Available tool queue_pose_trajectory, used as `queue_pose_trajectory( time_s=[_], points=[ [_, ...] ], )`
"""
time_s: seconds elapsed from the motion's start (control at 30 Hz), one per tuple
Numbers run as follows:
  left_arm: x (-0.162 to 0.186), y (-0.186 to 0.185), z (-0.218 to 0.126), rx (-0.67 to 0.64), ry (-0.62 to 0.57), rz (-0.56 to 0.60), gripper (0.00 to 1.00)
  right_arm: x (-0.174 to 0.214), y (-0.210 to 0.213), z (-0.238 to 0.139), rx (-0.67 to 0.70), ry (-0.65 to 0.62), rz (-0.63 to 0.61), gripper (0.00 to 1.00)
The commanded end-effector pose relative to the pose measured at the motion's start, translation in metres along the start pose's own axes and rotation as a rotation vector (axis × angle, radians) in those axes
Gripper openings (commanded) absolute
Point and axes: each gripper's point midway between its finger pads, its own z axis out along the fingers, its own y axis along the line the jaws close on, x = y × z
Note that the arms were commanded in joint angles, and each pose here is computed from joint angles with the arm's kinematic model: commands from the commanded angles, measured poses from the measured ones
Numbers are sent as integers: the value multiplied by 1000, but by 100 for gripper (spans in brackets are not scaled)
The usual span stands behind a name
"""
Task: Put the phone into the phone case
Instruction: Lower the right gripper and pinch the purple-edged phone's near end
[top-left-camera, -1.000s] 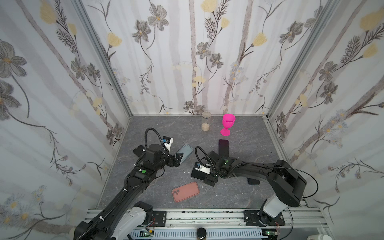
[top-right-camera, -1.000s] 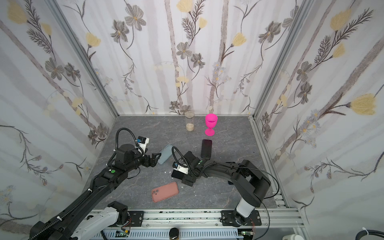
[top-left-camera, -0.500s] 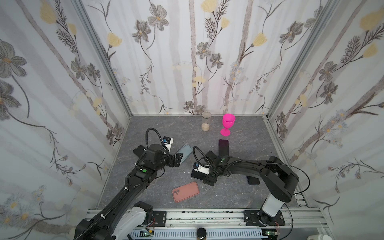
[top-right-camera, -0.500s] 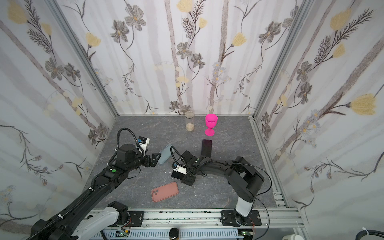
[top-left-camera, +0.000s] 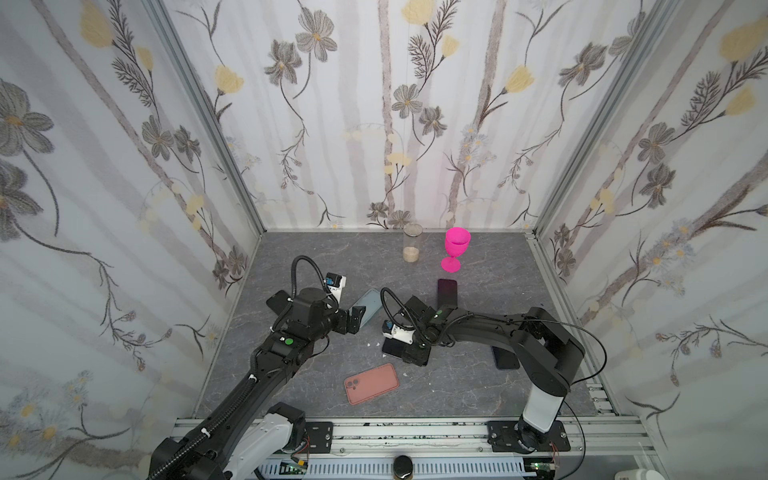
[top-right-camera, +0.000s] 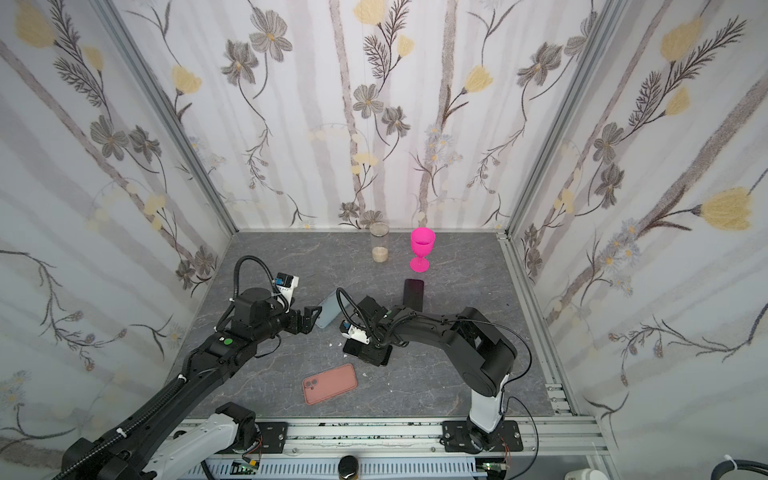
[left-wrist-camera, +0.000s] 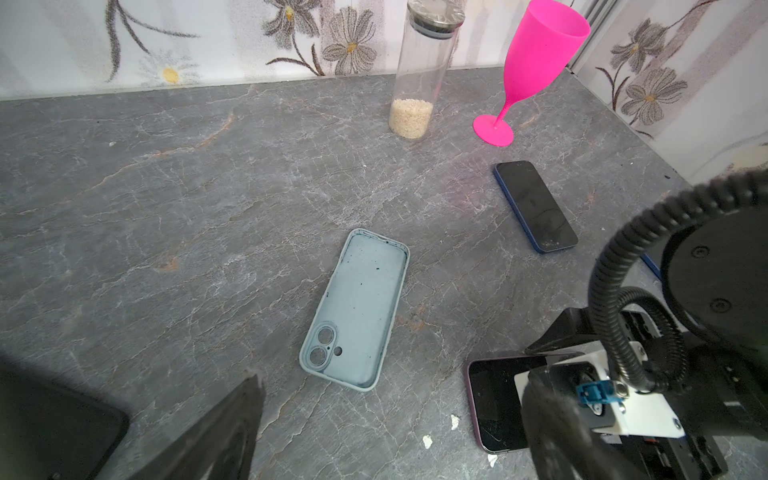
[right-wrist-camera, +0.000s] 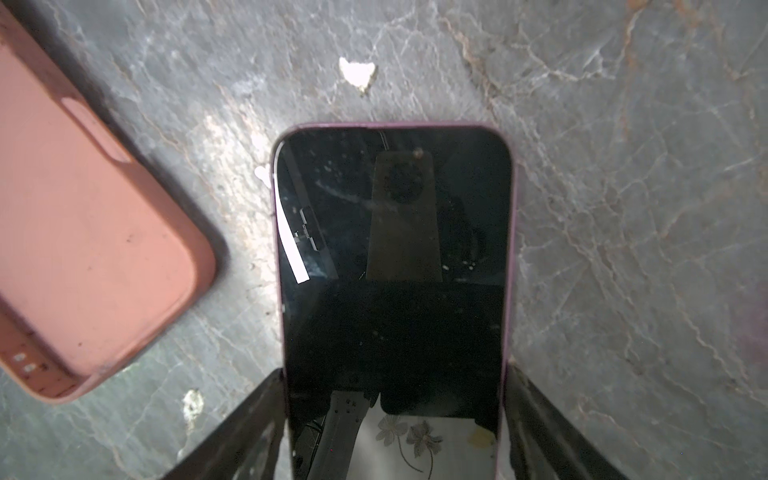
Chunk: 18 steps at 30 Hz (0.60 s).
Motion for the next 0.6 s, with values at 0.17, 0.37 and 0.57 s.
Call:
queue_pose_trajectory(
  time_s=[0.17, 0.37, 0.57],
  points=[
    [2, 1, 3, -2, 8, 8, 96, 28, -7, 4, 44, 113, 1, 70],
    [2, 2, 5, -9, 21, 6, 96, 25, -10, 2, 44, 100, -4, 64],
    [1, 0, 6, 4, 23, -4, 96, 22, -16, -4, 68, 76, -6, 56]
  ],
)
